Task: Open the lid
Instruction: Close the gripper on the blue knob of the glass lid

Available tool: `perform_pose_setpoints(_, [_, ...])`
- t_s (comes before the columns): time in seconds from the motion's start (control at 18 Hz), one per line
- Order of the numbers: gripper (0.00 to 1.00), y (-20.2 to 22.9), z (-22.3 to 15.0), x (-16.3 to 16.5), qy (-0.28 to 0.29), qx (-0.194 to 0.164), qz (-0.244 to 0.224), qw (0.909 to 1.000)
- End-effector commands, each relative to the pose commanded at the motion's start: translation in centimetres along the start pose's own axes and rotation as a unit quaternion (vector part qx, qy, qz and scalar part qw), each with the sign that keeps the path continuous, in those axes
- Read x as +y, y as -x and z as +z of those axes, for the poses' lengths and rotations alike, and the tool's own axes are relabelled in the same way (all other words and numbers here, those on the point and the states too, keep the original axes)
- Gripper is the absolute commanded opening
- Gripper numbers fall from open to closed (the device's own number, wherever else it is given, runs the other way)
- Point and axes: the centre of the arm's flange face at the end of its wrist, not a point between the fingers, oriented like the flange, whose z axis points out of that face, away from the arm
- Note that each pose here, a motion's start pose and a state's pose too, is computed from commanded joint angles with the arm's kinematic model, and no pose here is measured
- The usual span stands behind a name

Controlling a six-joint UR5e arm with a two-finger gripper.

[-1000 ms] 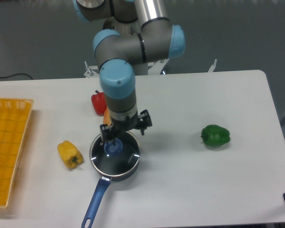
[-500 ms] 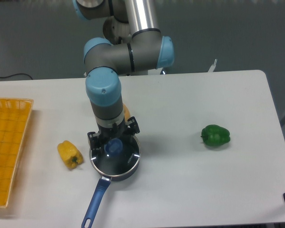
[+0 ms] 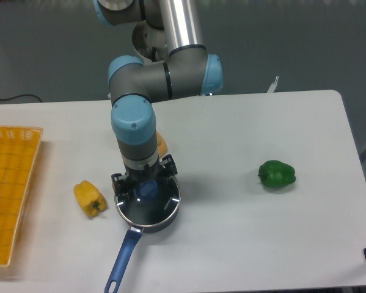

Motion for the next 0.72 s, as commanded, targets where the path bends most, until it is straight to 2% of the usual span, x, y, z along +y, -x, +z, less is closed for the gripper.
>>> perform_pose_setpoints(0.72, [1.00, -0.21, 0.90, 0.48, -0.005, -0.002, 0.003, 1.0000])
